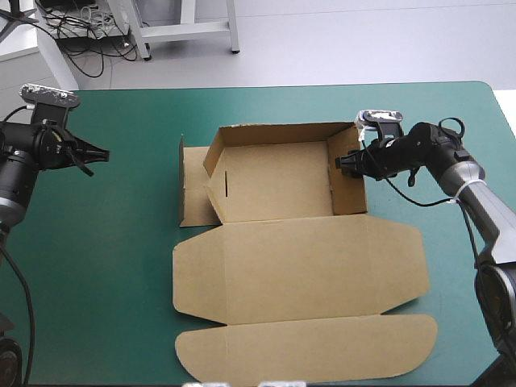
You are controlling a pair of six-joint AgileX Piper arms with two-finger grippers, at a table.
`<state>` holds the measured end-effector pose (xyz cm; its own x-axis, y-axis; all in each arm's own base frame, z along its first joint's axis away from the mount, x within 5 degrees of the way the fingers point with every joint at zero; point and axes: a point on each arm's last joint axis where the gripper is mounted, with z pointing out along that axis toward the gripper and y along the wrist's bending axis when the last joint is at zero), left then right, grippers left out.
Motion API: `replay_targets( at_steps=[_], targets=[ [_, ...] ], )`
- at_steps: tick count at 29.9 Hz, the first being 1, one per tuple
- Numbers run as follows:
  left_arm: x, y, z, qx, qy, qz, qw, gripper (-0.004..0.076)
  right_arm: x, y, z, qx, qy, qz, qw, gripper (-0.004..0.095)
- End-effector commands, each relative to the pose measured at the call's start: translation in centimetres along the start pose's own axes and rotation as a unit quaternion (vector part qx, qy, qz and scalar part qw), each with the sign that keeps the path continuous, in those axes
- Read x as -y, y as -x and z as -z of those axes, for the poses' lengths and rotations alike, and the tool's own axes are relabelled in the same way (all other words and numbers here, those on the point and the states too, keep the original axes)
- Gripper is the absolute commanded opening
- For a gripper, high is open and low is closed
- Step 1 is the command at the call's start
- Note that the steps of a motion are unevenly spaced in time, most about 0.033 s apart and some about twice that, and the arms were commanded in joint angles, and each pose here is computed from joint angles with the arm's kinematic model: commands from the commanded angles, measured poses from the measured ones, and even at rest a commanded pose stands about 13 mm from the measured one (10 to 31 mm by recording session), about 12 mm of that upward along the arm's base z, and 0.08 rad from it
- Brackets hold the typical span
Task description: Fold the box
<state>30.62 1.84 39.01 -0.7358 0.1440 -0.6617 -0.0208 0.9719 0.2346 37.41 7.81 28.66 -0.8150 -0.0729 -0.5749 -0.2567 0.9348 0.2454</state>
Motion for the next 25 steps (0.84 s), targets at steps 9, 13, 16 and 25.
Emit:
replay_targets(
  at_steps=[9, 13, 16, 25],
  targets=[
    [-0.2, 0.7, 0.6, 0.017, -0.002, 0.005, 1.000, -0.0003, -3.0, 6.3, 9.7, 0.132, 0.008, 0.064, 0.989, 0.0593],
    [-0.1, 0.7, 0.3, 0.013, -0.005, 0.006, 1.000, -0.0003, -3.6, 6.8, 11.1, 0.134, 0.012, 0.073, 0.988, 0.0575],
    [0.0, 0.7, -0.1, 0.009, -0.007, 0.006, 1.000, -0.0003, -3.6, 6.5, 11.1, 0.116, 0.015, 0.075, 0.990, 0.0558],
    [0.5, 0.6, -0.5, 0.000, -0.030, 0.022, 0.999, -0.0003, -1.6, 5.9, 5.2, 0.020, -0.001, 0.071, 0.997, 0.0556]
  ],
)
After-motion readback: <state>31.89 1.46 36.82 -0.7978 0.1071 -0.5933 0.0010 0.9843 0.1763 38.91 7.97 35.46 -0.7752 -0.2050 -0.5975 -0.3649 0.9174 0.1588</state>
